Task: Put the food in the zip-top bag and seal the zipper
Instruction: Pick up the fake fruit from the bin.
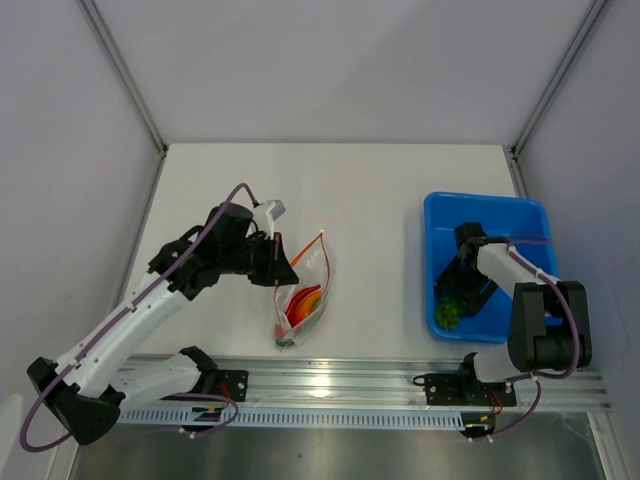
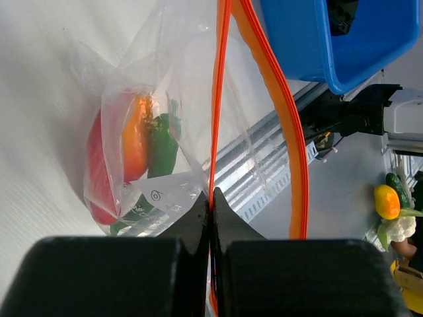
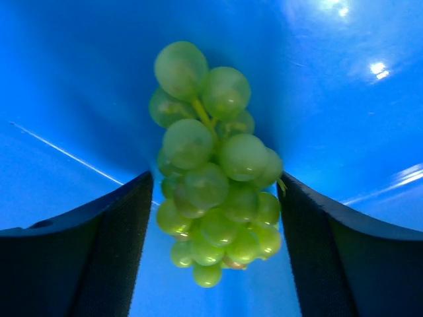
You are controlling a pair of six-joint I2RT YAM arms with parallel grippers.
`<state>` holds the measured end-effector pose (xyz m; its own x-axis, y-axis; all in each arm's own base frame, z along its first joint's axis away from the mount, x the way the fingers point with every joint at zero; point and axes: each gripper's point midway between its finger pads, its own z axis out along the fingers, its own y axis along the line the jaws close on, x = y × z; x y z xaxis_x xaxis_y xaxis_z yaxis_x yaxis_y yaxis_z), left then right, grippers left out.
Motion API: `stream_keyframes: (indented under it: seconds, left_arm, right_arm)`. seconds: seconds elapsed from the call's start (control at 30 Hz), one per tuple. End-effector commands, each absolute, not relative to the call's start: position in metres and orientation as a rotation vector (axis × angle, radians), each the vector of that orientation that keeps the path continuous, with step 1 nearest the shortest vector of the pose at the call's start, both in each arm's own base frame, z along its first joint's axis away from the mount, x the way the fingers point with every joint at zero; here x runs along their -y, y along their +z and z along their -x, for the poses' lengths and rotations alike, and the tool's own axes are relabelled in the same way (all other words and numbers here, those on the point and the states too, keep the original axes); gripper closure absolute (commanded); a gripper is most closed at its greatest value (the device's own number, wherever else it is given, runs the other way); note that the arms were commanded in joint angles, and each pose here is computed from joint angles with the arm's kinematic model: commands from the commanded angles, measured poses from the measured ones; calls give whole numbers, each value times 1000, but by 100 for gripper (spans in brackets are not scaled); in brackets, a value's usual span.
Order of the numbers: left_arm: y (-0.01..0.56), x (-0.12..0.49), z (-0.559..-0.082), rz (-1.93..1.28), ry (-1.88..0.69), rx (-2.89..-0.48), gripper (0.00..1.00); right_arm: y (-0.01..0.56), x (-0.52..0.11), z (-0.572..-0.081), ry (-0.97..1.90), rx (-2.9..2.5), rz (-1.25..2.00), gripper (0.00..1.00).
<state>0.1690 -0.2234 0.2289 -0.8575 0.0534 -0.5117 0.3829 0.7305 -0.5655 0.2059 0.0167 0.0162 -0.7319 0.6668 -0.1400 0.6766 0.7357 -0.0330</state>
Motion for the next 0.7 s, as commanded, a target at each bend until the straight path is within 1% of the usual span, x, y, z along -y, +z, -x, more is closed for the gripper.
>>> stream_keyframes:
  seconds: [0.0,0.07,0.23,0.33,0.37,0.43,0.47,0.53,0.57,0.67]
  left_arm:
    - [253,221,-166,-321,-990,-2395,99]
    - [252,220,-163,-303,-994,-2401,100]
    - [252,221,-166,-277,-1009,-2388,99]
    - [256,224,-170,-281,-1009,-2379,99]
    - [254,226,-172,-282,-1006,-2388,99]
    - [259,229,-174,-295,-1017,-2385,99]
    - [262,231,-175,-305,-1021,-2383,99]
    - [266,235,-179,-328,-1025,-2380,100]
    - [265,236,-180,-340,-1020,-2382,100]
    - [264,242,-186,-377,-1014,-2393,99]
  right_arm:
    - [1,-10,-200,-225,-2830,-1125,24]
    - [-2,-12,-200,-226,-2840,-1125,27]
    - [-1,-20,-203,-168,-2847,-1114,38]
    - [1,-21,-207,-141,-2835,-1083,49]
    - [1,-21,-209,-133,-2839,-1070,60]
    - [2,-21,-207,-148,-2856,-1062,73]
    - [4,-21,-210,-141,-2857,-1041,86]
    - [7,-21,-213,-128,-2855,-1023,93]
    - [10,-22,-216,-108,-2844,-997,100]
    - [16,-23,-220,-50,-2812,-974,100]
